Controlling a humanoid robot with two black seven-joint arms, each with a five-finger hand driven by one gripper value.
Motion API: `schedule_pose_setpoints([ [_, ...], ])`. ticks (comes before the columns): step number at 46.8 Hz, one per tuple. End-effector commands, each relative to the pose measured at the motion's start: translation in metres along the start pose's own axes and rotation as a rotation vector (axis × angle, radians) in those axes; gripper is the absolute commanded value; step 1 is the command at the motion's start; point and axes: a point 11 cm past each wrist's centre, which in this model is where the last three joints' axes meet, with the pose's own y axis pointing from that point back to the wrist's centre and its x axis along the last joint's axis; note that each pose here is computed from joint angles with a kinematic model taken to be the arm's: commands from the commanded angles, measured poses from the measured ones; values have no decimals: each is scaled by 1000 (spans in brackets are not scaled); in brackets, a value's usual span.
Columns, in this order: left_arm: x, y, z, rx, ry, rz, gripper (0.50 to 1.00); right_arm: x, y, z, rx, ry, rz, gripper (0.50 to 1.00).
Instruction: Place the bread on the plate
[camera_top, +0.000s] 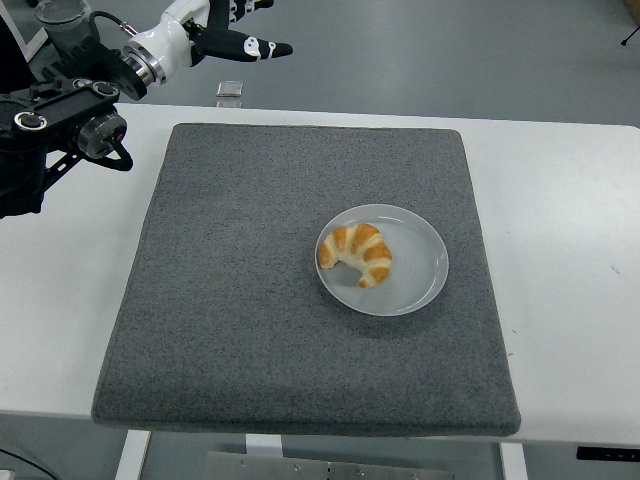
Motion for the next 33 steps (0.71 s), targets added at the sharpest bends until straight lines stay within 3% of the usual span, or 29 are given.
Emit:
schedule_pose_setpoints([
  [1,12,2,-2,3,49,43,990,0,0,0,1,-1,1,932],
  [20,48,19,-24,48,312,175,992,0,0,0,-1,0,-1,930],
  [33,49,30,-43,74,453,207,992,0,0,0,1,0,-1,930],
])
